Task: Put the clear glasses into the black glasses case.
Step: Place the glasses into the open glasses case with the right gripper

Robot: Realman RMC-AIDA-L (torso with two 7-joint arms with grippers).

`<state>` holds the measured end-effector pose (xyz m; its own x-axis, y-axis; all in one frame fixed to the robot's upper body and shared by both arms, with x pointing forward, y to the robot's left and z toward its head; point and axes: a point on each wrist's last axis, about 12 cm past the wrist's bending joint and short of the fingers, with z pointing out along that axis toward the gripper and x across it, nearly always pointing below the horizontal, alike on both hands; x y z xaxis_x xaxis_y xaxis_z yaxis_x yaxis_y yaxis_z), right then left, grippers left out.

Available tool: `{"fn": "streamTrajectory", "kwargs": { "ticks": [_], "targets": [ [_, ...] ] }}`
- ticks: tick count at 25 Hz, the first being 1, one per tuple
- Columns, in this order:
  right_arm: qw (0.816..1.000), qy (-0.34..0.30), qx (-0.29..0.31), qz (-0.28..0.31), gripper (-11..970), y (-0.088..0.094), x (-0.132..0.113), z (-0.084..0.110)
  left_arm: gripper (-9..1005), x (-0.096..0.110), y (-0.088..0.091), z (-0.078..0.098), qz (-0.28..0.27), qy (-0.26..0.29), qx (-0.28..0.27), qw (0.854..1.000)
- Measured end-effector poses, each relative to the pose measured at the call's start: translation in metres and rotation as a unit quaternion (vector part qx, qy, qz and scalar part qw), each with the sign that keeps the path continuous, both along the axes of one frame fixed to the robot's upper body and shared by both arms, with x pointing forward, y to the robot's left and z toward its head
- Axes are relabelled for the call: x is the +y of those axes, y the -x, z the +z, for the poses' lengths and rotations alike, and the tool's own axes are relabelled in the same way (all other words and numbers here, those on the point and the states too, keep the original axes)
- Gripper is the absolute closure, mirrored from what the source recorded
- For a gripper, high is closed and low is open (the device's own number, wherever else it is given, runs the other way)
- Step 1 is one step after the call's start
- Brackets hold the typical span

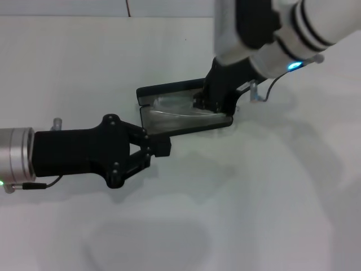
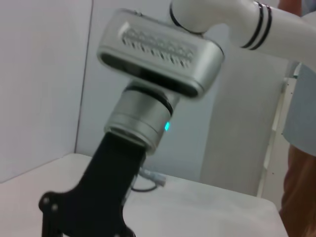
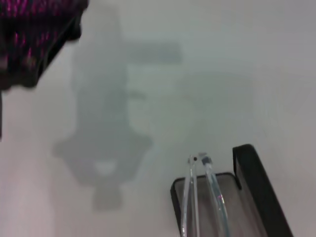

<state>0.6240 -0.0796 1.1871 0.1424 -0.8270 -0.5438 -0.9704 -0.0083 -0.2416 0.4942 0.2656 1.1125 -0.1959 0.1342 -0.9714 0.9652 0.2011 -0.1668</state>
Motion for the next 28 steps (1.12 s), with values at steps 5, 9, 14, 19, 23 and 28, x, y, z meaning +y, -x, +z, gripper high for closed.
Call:
{"fn": "streamTrajectory", "kwargs": {
  "ticks": [5,9,14,19,23,28],
  "targets": [
    [0.999,0.040,-0.021,0.009,880,0.003,0.014,-0.010,950,0.001,0.000,0.000,0.004,0.001,-0.001,1.000],
    [0.998,0.043,-0.040,0.006,877,0.002,0.021,-0.014,950,0.002,-0.001,0.000,0.007,0.001,0.000,1.000],
    [0.998,0.053,-0.039,0.001,873,0.001,0.020,-0.017,949,0.002,-0.001,0.000,0.008,0.002,0.002,1.000],
    [0.997,0.062,-0.044,-0.018,870,-0.003,0.018,-0.019,949,0.000,-0.001,0.000,0.007,0.004,0.003,1.000],
    [0.997,0.061,-0.048,-0.025,867,-0.004,0.016,-0.020,949,0.000,-0.001,0.000,0.008,0.004,0.003,1.000],
    [0.996,0.068,-0.056,-0.022,863,-0.004,0.017,-0.026,948,0.001,-0.003,0.001,0.015,0.009,0.000,1.000]
  ]
}}
